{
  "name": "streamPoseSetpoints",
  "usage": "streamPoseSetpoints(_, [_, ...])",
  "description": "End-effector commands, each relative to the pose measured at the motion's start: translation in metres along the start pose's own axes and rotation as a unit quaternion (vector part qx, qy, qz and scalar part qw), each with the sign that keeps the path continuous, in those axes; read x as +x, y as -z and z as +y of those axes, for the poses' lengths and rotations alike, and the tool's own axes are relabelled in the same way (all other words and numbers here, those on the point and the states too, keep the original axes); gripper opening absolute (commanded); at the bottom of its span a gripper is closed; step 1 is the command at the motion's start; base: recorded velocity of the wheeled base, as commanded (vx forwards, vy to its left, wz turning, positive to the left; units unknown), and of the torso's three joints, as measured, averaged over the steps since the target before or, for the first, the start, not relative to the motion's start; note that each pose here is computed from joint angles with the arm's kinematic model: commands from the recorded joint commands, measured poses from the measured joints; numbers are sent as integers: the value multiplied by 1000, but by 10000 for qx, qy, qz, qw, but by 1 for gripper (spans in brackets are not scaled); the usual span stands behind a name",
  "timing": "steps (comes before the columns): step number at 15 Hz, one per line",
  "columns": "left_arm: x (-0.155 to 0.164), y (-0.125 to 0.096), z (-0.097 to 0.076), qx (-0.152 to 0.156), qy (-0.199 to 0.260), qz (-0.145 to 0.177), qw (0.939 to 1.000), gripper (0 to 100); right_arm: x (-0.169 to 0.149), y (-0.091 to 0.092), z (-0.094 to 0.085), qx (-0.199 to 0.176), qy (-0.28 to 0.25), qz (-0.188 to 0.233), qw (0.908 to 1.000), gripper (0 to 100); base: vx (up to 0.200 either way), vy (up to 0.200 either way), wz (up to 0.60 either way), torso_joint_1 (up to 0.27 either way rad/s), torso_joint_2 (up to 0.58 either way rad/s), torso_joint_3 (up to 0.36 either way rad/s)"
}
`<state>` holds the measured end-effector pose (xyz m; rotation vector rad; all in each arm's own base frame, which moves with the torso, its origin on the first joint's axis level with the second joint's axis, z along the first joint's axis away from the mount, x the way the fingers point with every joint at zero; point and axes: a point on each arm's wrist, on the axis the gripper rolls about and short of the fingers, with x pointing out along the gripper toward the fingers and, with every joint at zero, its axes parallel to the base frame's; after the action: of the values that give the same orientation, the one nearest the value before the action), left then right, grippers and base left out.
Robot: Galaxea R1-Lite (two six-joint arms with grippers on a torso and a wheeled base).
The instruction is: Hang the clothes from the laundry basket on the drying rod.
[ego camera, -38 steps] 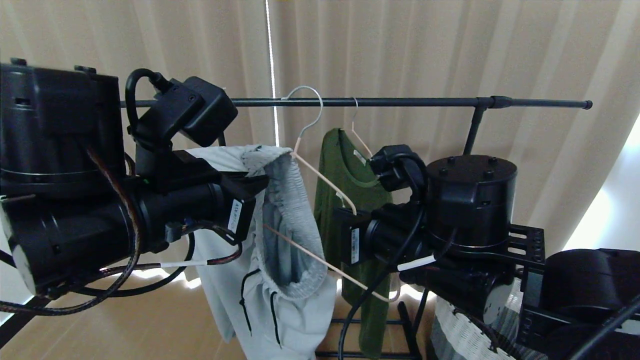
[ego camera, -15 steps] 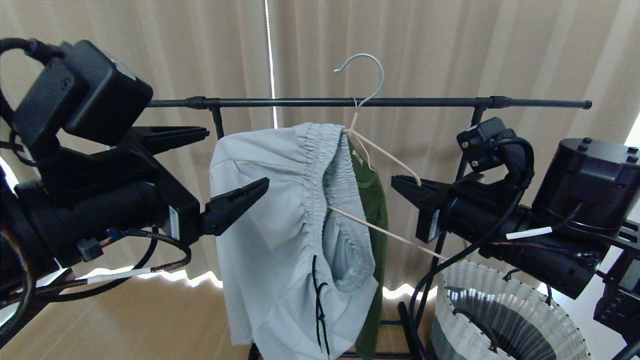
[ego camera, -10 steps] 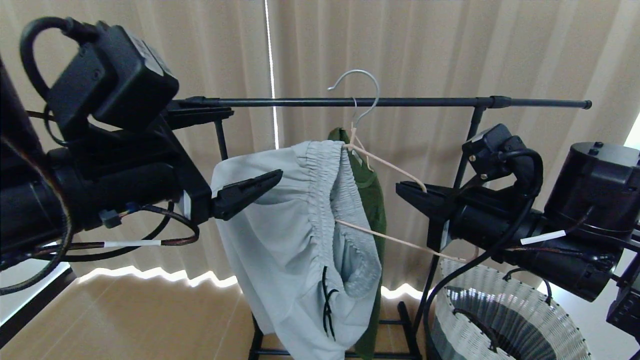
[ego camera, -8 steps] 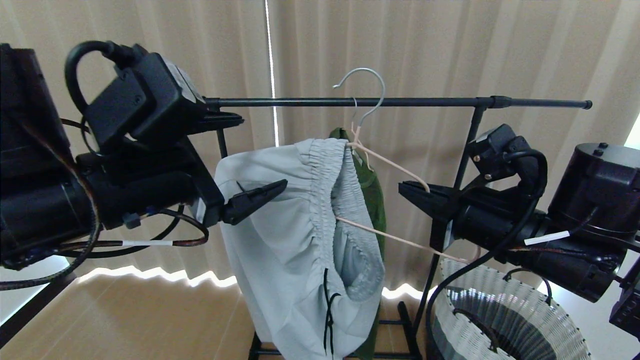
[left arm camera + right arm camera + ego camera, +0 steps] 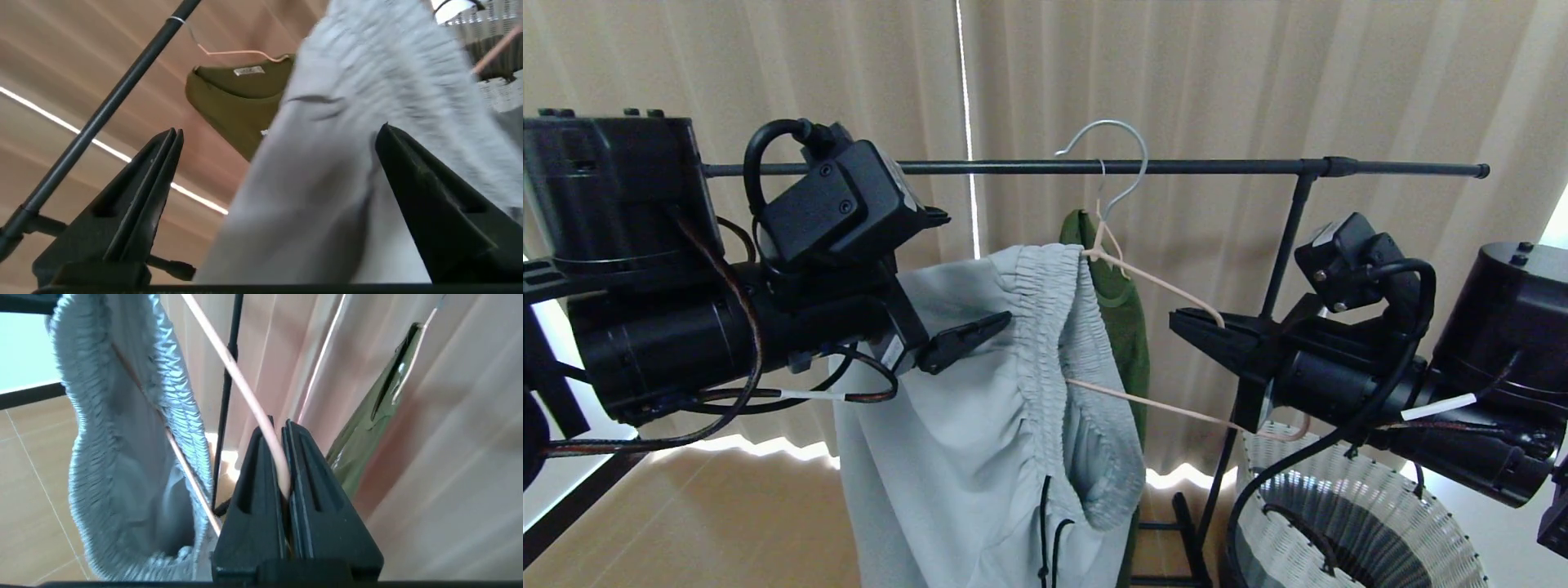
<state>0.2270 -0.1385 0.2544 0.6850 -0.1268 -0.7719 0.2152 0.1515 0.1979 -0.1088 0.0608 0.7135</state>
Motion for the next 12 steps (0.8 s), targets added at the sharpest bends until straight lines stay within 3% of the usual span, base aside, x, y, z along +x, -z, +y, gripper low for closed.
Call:
streamPoseSetpoints(1, [8, 1, 1, 56, 9, 18, 10000, 100, -1, -2, 1, -12, -43, -33, 10000, 0, 0, 0, 0, 0, 0, 0])
streamPoseSetpoints(3, [10, 2, 3, 217, -4, 48, 9998, 100, -2, -2, 2, -113, -279, -65, 9995, 0, 0, 0, 0, 0, 0, 0])
streamPoseSetpoints(8, [10, 4, 2, 225, 4, 81, 9997, 100, -7, -2, 4, -141, -513, -112, 9985, 0, 0, 0, 0, 0, 0, 0])
streamPoseSetpoints(9, [10, 5, 1, 221, 14, 92, 9997, 0, -9, -4, 5, -148, -562, -155, 9982, 0, 0, 0, 0, 0, 0, 0])
streamPoseSetpoints(12, [9, 7, -1, 220, 45, 115, 9997, 0, -12, -6, 5, -155, -634, -201, 9977, 0, 0, 0, 0, 0, 0, 0])
